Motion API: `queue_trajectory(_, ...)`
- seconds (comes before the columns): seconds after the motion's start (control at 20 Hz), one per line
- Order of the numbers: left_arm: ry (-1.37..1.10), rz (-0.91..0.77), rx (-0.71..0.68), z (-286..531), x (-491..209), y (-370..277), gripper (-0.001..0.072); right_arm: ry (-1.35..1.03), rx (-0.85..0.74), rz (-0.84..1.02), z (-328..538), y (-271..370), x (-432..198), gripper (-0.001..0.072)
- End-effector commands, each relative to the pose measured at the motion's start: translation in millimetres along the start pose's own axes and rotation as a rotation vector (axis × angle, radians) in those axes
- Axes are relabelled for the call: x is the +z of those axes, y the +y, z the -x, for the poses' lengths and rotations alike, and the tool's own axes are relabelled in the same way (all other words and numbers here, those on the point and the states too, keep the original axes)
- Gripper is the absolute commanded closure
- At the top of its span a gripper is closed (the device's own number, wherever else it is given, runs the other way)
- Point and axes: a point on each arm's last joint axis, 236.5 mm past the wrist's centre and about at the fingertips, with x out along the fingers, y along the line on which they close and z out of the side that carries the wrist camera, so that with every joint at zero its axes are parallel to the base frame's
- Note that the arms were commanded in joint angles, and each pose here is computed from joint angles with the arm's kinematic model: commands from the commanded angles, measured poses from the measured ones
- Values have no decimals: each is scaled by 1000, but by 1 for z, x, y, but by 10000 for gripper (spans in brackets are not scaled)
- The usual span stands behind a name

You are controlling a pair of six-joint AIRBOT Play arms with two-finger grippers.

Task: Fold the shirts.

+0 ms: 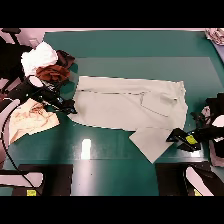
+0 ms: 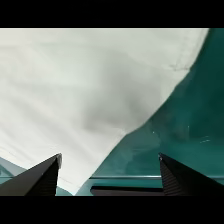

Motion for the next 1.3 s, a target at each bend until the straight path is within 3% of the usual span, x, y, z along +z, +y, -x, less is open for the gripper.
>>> queue_trajectory(0.0, 4, -1, -1, 0, -1, -1, 677, 27, 13, -2, -22, 4, -4, 17)
queue_trajectory(0.15, 5, -1, -2, 0, -1, -1, 677, -30, 108, -36, -38, 24, -6, 22)
queue_trajectory(0.25, 8, -1, -3, 0, -2, -1, 677, -72, 174, -41, -40, 40, -7, 73)
queue_trajectory(0.35, 9, 0, -4, 0, -2, -1, 677, -142, 209, -24, -32, 51, -2, 176)
queue_trajectory(0.4, 8, 0, -4, 0, -2, -1, 677, -182, 217, -20, -27, 54, 2, 184)
queue_trajectory(0.5, 4, 7, -18, 0, -1, -5, 677, -245, 242, -6, -18, 60, 7, 632)
queue_trajectory(0.55, 1, 11, -30, 1, 0, -8, 677, -268, 253, 5, -13, 62, 9, 687)
queue_trajectory(0.9, -69, 51, -60, 27, 0, -33, 678, -306, 288, 141, 49, 92, -7, 684)
queue_trajectory(1.25, -190, 161, -22, 59, -53, -51, 678, -386, 121, 274, 117, 82, -14, 685)
